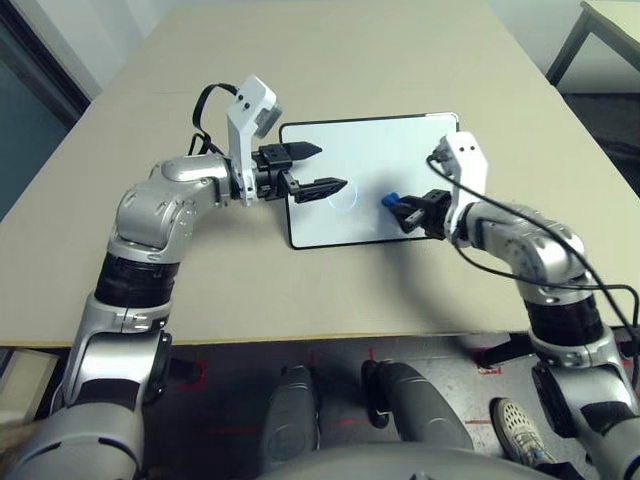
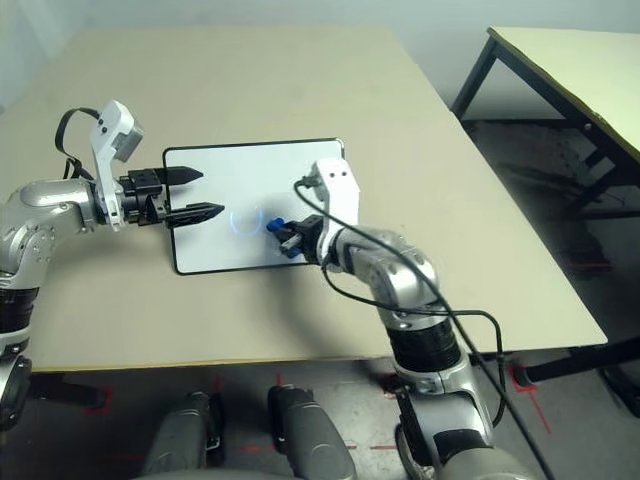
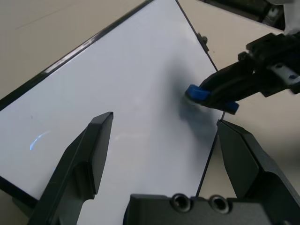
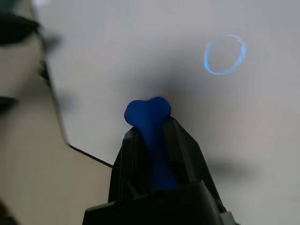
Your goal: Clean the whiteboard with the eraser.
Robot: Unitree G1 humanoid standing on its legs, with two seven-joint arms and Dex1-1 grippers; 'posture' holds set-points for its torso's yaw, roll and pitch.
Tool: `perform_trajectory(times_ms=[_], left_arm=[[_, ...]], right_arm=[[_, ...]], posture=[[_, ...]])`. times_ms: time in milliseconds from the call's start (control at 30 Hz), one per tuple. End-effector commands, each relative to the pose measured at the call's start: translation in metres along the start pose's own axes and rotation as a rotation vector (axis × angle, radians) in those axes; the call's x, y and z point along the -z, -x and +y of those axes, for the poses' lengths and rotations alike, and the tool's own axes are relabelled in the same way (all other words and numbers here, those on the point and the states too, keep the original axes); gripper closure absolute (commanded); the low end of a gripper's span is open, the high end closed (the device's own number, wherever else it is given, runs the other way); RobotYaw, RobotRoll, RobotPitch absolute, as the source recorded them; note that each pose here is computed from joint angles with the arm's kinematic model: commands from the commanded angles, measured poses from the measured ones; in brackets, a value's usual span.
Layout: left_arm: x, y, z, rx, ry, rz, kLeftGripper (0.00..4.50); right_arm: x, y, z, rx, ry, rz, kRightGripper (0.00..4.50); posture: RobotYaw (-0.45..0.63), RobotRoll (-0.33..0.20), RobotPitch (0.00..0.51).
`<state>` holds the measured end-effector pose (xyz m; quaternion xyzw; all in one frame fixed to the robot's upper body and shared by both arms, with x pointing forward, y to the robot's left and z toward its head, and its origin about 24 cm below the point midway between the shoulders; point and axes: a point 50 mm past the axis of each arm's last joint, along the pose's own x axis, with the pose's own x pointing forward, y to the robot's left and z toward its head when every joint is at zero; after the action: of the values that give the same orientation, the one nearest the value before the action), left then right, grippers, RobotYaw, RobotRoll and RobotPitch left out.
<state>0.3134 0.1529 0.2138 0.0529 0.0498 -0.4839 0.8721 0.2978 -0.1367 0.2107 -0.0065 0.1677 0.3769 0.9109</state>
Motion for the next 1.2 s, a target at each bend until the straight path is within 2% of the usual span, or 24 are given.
perform_trajectory(times_ms=[33, 100, 200, 300, 367, 433, 500, 600, 667, 733, 900, 1067, 1200], left_arm=[[-0.018, 0.003, -0.005, -0.014, -0.012, -0.072, 0.00], [-0.021, 0.005, -0.006, -0.030, -0.016, -0.096, 0.00], [-0.031, 0.008, -0.006, -0.086, -0.040, -0.182, 0.00], [-0.054, 0.019, 0.007, -0.261, -0.087, -0.369, 0.00], [-0.062, 0.030, 0.019, -0.388, -0.104, -0.450, 0.00], [-0.056, 0.041, 0.031, -0.493, -0.132, -0.456, 0.00], [-0.047, 0.054, 0.042, -0.608, -0.159, -0.474, 0.00], [-0.036, 0.080, 0.059, -0.825, -0.219, -0.507, 0.00], [-0.019, 0.099, 0.070, -0.946, -0.210, -0.497, 0.00], [0.008, 0.112, 0.078, -1.027, -0.150, -0.444, 0.00], [0.055, 0.115, 0.071, -1.069, -0.088, -0.335, 0.00], [0.066, 0.106, 0.066, -1.070, -0.035, -0.336, 0.00], [0.063, 0.100, 0.065, -1.045, -0.038, -0.332, 0.00]], right_arm=[[-0.040, 0.035, -0.010, 0.029, -0.003, -0.163, 3.95], [-0.054, 0.050, -0.021, 0.099, -0.016, -0.230, 3.95], [-0.056, 0.064, -0.048, 0.315, -0.018, -0.236, 3.95], [-0.037, 0.072, -0.078, 0.553, -0.015, -0.126, 3.95], [-0.018, 0.072, -0.091, 0.639, 0.060, -0.017, 3.95], [0.003, 0.066, -0.101, 0.667, 0.100, 0.070, 3.95], [0.021, 0.059, -0.107, 0.664, 0.072, 0.123, 3.95], [0.036, 0.049, -0.112, 0.660, 0.059, 0.160, 3.95], [0.046, 0.042, -0.115, 0.659, 0.037, 0.172, 3.95], [0.056, 0.037, -0.119, 0.672, 0.036, 0.199, 3.95], [0.063, 0.031, -0.122, 0.675, 0.045, 0.234, 3.95], [0.070, 0.028, -0.122, 0.676, 0.039, 0.247, 3.95], [0.072, 0.028, -0.123, 0.690, 0.033, 0.240, 2.65]], posture=[[-0.01, 0.000, 0.133], [-0.01, 0.000, 0.132], [0.01, 0.000, 0.130], [0.02, 0.000, 0.129], [0.03, 0.000, 0.129], [0.04, 0.000, 0.129], [0.05, 0.000, 0.132], [0.05, 0.000, 0.133], [0.06, 0.000, 0.133], [0.06, 0.000, 0.132], [0.06, 0.000, 0.136], [0.06, 0.000, 0.133], [0.06, 0.000, 0.130]])
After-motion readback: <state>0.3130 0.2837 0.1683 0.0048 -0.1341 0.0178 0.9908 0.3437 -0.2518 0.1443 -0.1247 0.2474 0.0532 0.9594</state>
